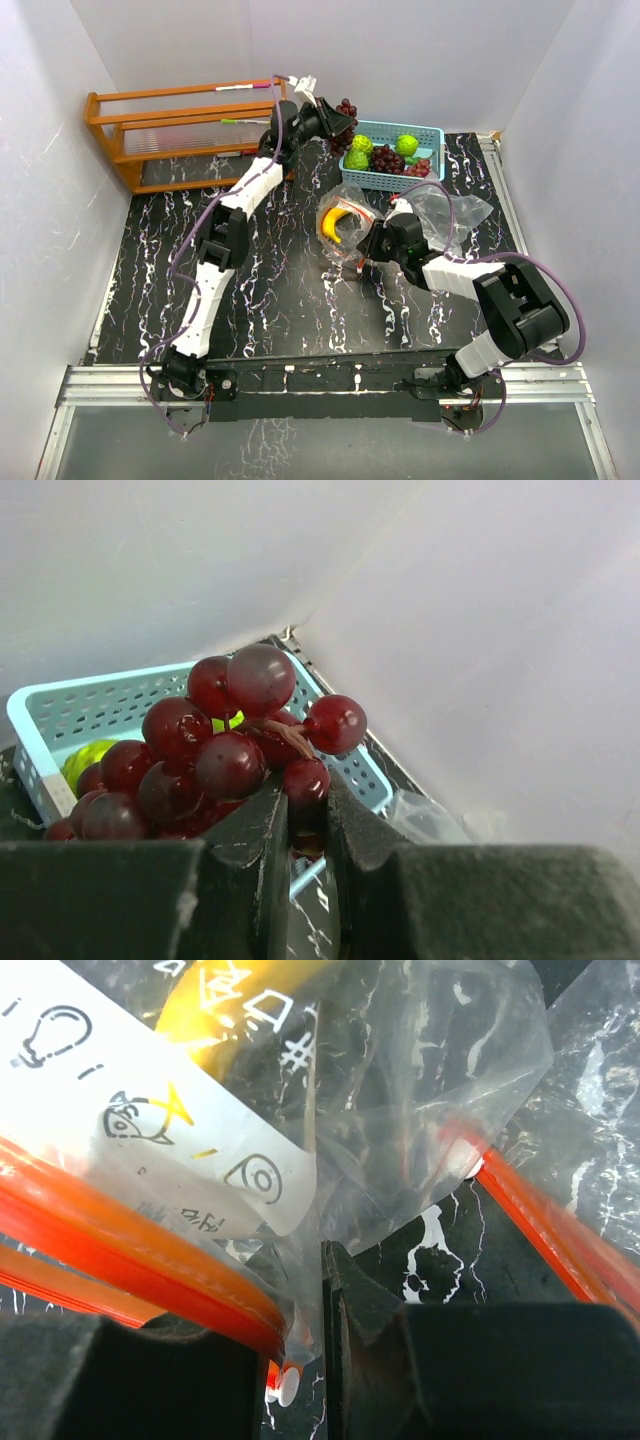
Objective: Open the zip-top bag and remove the fake food
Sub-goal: Place the fake fruit in the bin.
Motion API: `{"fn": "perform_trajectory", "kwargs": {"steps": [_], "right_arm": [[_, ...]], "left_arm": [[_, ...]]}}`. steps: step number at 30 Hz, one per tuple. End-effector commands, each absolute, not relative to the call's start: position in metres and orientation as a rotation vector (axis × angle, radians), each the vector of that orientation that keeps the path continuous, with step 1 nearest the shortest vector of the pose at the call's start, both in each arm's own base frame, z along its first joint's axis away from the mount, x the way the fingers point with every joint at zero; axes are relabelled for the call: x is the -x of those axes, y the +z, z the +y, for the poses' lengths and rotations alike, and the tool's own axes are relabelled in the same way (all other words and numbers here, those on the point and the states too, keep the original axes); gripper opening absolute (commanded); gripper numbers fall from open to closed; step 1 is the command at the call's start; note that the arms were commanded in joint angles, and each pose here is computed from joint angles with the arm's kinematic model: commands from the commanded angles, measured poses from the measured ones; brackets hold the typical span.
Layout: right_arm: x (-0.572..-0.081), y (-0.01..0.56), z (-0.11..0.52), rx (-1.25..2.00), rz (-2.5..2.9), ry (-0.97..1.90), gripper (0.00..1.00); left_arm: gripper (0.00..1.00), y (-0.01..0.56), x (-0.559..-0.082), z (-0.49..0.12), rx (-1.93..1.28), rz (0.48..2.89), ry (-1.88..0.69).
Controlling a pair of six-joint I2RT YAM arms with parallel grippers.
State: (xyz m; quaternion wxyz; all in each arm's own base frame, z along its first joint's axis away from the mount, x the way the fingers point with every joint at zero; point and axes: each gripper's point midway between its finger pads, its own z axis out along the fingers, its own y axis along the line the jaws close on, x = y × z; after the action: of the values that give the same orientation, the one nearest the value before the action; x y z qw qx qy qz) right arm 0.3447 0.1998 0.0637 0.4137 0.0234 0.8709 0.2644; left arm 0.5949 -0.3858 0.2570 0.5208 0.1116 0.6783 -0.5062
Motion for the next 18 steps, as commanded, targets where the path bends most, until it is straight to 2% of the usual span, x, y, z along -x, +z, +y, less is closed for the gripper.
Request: {"fn": "perform_trajectory", "kwargs": {"steps": [1, 11, 18], "right_arm": [[-0.35, 0.074, 0.199, -0.07, 2.147, 0.664, 0.25], [-0.35, 0.068, 0.201, -0.052, 2.163, 0.664, 0.25], [-0.352, 0.067, 0.202, -0.043, 2.159, 0.663, 0.25]], "left_arm": [[0.07, 0.332, -0.594, -0.391, -0.307, 1.355, -1.375], [0.07, 0.346, -0.593, -0.382, -0.219, 1.25, -1.384], [0.06, 0.356, -0.577, -0.408, -0.225, 1.208, -1.46]]}}
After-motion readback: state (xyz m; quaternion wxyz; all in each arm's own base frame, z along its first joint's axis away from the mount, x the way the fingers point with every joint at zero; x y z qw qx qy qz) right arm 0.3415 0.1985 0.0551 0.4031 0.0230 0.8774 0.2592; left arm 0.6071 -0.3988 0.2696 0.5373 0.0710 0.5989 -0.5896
